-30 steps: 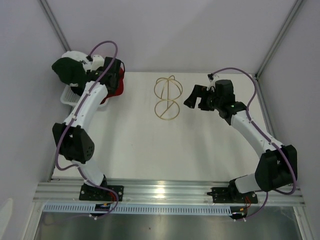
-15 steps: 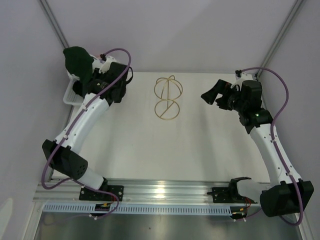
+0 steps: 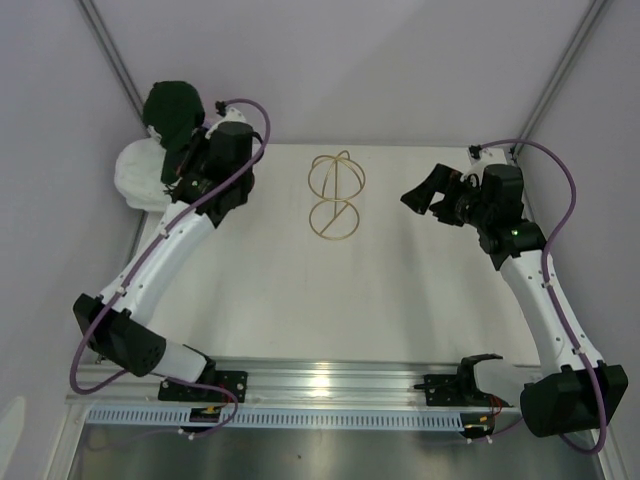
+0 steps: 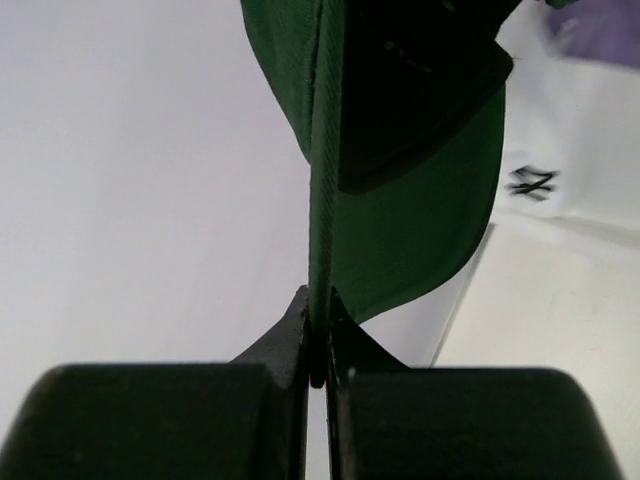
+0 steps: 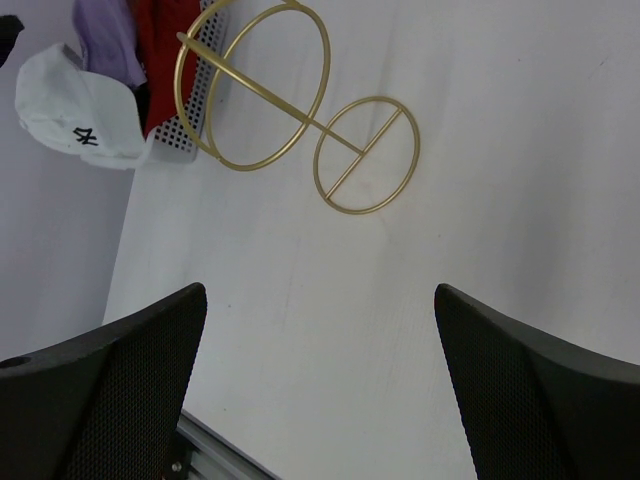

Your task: Stack the hats

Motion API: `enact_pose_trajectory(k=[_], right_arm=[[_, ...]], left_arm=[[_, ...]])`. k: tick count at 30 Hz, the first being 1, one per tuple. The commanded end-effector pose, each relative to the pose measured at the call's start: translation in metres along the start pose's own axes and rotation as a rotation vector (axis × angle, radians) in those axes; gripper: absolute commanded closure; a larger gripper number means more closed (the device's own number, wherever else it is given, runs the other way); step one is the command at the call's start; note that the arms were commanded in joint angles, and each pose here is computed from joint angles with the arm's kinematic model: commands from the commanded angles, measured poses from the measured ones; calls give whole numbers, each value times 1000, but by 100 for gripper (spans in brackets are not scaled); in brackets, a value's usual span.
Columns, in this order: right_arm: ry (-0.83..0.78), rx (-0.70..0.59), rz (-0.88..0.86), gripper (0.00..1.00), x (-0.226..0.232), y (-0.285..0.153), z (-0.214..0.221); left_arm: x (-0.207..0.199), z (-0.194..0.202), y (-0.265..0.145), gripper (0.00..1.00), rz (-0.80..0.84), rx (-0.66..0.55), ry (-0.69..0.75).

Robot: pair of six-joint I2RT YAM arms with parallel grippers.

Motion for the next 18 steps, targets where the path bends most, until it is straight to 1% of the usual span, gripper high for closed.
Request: enact_pose_trajectory(k=[1,2,3,5,6,7,10,11,12,14,15,16,18], right_arm=[[6,-21,-91,0,19,-3,-10],[11,-21,-104,0,21,-2,-11],[20,-22,-117,0,24,-2,-13],[24,-27,-116,0,27,0,-18],[23,-29,-110,1,27,-1,-20],[21,-30,-108,0,28,-1,-21],[20,-36,-109,0,30,-5,-22],[20,-37,-108,1,29,-6,-21],[21,-36,-107,0,29,-7,-20],[26,-35,-107,0,28,-9,-19],[31,-27,-110,0,28,-8,-16],[37,-20,-115,0,28,-8,-15],[40,-15,-137,0,31,-10,-13]], left_arm=[[16,-34,-34,99,36,-265,-45],[-3,-32,-37,99,31,-316,108],[2,-50,-49,99,3,-396,27],[-9,-61,-57,99,24,-425,62],[-23,-62,-64,99,71,-435,120],[-33,-64,-68,99,116,-439,58],[-33,-77,-85,99,160,-476,12],[-35,-80,-90,99,165,-497,12],[-34,-87,-99,99,169,-535,-18],[-36,-96,-110,99,194,-588,-13],[-45,-102,-120,99,217,-617,5],[-42,-110,-125,99,229,-642,-12],[-51,-117,-130,99,249,-652,19]])
Point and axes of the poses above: each gripper's point midway between its finger pads, its own y axis out along the fingers, its own x axis along the line the jaws close on, z = x × y, the point moved 4 cm from there along -y, back along the fingers, and after that the axes turned 10 degrees about y, right-handed, at the moved point
